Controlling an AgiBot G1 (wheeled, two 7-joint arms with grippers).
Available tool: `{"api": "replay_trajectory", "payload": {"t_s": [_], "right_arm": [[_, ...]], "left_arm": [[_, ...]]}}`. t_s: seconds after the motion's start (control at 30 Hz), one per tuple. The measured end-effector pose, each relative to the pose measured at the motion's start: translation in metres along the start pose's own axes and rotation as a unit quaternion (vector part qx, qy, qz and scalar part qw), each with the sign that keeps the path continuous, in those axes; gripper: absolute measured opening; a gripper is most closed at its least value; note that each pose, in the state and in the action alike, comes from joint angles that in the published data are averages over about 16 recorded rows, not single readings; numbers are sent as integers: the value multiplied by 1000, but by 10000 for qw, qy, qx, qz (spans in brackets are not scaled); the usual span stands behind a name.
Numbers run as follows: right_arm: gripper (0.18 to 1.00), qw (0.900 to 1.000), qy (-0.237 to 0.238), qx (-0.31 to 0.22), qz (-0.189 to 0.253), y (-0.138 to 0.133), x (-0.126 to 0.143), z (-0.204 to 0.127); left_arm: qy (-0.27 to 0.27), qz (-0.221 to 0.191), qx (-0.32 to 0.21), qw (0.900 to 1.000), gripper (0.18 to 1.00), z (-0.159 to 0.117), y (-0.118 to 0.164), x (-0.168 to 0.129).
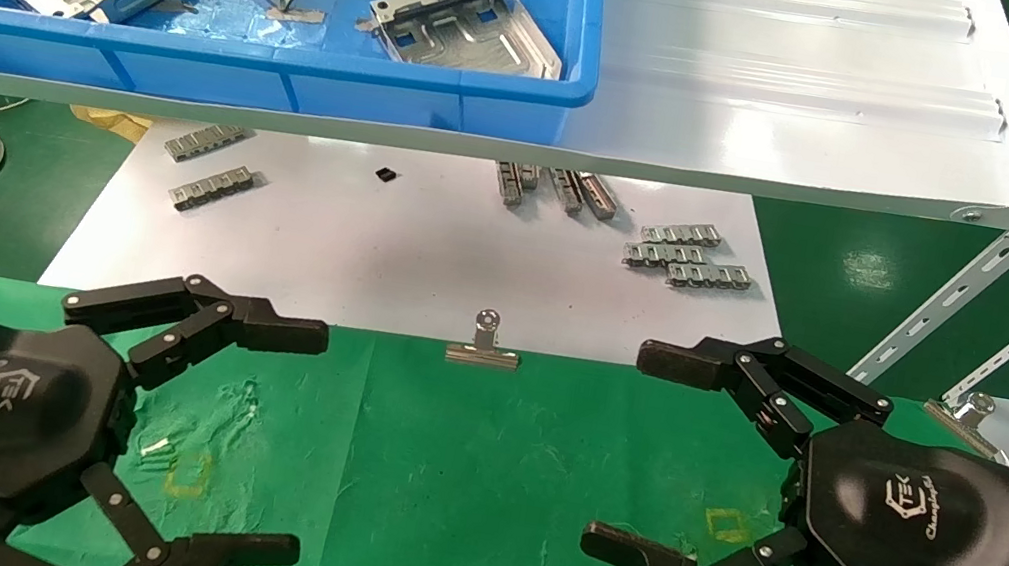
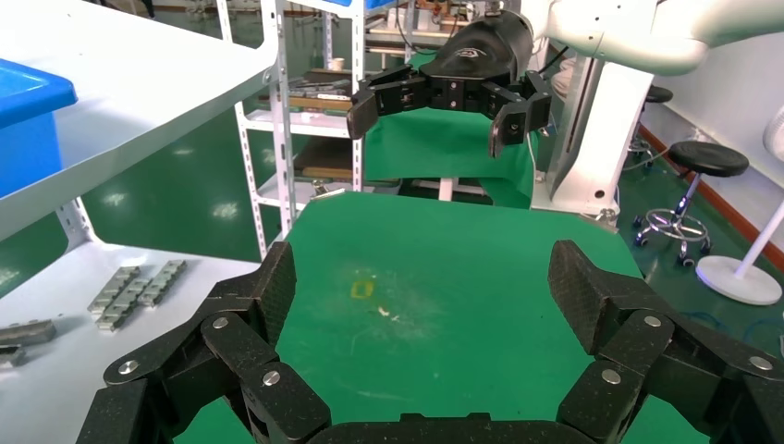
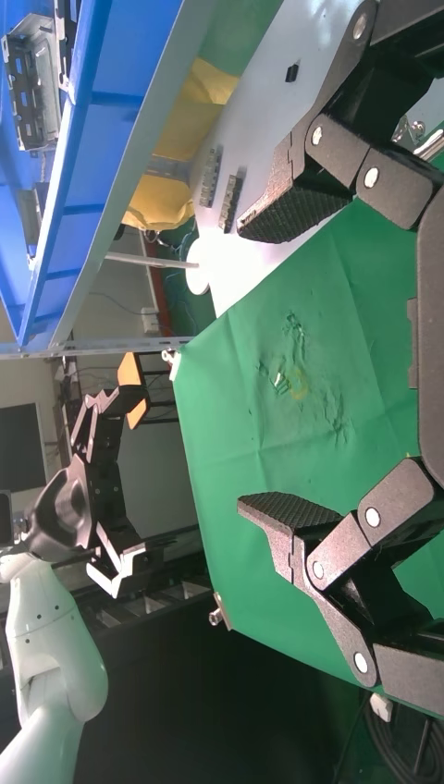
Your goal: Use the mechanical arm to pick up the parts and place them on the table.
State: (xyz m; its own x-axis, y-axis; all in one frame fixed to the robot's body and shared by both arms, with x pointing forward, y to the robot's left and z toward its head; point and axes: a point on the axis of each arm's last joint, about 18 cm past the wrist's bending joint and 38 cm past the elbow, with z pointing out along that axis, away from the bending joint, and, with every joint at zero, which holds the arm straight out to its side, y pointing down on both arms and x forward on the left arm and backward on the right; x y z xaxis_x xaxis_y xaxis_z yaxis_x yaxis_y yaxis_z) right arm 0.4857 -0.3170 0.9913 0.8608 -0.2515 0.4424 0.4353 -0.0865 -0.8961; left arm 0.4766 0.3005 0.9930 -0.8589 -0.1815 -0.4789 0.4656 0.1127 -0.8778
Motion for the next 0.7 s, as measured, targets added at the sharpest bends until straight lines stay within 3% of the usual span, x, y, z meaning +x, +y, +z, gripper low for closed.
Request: {"api": "replay_trajectory", "payload": {"t_s": [0.33, 0.7], "right_arm": [[983, 10000, 0, 0, 0, 0, 0, 0], [870, 10000, 0, 0, 0, 0, 0, 0]], "left_arm": [[0, 0, 0, 10000, 1001, 0, 0, 0], [0, 0, 0, 10000, 1001, 0, 0, 0]]}}
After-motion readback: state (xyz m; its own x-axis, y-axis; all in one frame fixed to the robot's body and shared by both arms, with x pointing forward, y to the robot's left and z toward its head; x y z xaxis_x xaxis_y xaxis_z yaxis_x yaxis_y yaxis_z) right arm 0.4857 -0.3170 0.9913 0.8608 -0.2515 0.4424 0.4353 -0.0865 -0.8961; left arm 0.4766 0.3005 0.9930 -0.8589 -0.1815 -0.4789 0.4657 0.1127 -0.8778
